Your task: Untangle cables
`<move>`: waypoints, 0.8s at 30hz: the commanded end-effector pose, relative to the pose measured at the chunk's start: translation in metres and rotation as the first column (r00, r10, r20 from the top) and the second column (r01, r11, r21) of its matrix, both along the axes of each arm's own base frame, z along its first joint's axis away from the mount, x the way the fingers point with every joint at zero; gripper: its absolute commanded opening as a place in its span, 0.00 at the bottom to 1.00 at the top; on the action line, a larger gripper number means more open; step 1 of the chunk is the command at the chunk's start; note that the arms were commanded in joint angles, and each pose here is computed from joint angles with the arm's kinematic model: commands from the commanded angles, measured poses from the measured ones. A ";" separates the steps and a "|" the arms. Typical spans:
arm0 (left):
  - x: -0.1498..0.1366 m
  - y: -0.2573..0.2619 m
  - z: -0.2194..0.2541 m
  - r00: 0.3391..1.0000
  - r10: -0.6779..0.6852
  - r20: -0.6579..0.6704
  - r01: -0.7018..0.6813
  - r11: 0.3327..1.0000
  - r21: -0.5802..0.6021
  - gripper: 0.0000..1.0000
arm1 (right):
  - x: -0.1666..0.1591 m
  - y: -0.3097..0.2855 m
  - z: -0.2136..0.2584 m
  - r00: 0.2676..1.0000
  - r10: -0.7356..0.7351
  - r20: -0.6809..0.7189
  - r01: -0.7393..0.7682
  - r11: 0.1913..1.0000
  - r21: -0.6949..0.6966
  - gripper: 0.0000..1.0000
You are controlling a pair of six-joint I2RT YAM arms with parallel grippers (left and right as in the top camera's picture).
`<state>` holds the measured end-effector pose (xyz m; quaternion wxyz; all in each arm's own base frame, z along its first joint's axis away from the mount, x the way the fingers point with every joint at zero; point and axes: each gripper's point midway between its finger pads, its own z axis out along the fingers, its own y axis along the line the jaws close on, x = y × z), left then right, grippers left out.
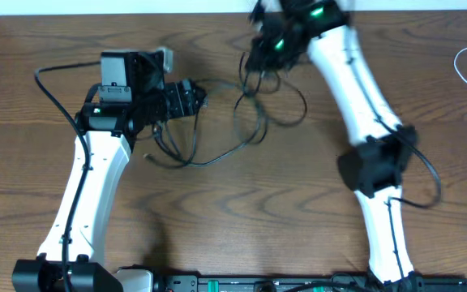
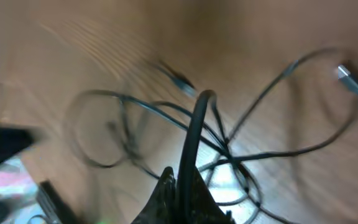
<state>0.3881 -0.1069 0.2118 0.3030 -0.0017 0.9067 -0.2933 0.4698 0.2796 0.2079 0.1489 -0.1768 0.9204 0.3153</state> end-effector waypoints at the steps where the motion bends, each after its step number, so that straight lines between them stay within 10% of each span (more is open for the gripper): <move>1: -0.002 -0.030 0.032 0.981 -0.158 0.109 0.173 0.975 -0.139 0.75 | -0.023 -0.005 0.105 0.977 0.049 0.208 -0.075 0.990 0.121 0.01; 12: 0.001 -0.070 0.061 0.949 -0.220 0.225 0.265 0.945 -0.191 0.84 | -0.050 -0.008 0.156 0.957 0.060 0.284 -0.115 0.977 0.178 0.01; 24: 0.018 -0.091 0.049 0.983 -0.028 0.181 0.051 0.991 -0.122 0.86 | -0.052 -0.008 0.153 0.961 0.062 0.271 -0.113 0.978 0.175 0.01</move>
